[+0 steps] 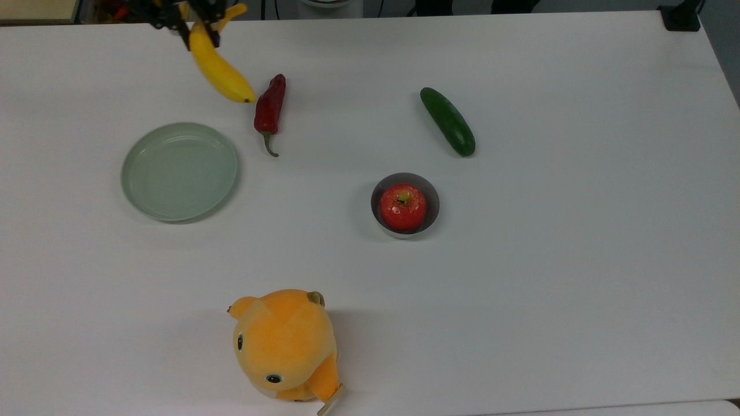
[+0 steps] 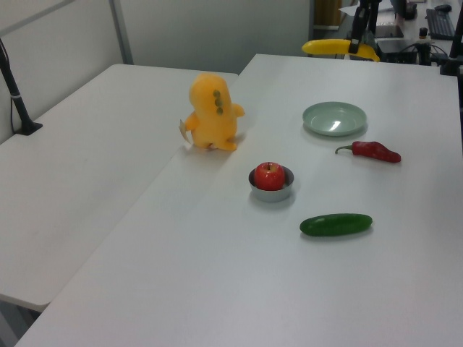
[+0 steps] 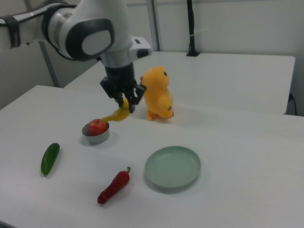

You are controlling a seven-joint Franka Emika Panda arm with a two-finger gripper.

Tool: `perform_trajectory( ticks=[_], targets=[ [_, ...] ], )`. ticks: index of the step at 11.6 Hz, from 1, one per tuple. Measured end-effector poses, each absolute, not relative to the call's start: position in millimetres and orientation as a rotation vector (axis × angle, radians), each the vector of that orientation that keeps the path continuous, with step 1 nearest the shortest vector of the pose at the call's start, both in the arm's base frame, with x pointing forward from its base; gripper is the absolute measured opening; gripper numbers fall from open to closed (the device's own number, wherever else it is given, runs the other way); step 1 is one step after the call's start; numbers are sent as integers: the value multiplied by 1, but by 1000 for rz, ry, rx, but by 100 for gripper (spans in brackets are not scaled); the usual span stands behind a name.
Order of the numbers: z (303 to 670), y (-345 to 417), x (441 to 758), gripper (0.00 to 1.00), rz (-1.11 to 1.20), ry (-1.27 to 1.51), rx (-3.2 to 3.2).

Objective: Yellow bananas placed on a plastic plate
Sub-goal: 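Lift the banana and carry it over the pale green plate, then lower the banana onto the plate and open the gripper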

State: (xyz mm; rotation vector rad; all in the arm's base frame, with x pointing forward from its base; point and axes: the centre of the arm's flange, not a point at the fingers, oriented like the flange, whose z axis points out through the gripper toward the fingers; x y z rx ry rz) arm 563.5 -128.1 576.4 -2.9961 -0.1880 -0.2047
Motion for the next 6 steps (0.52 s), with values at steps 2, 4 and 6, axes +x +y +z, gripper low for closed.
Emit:
perform_trajectory(
  ticks=[2,4,6],
  targets=[
    [550,-159,574,33,-212,-148,-3031],
    [511,-173,592,33,-205,-106,-3074],
    [466,-183,610,33,-201,-77,-3121]
  ],
)
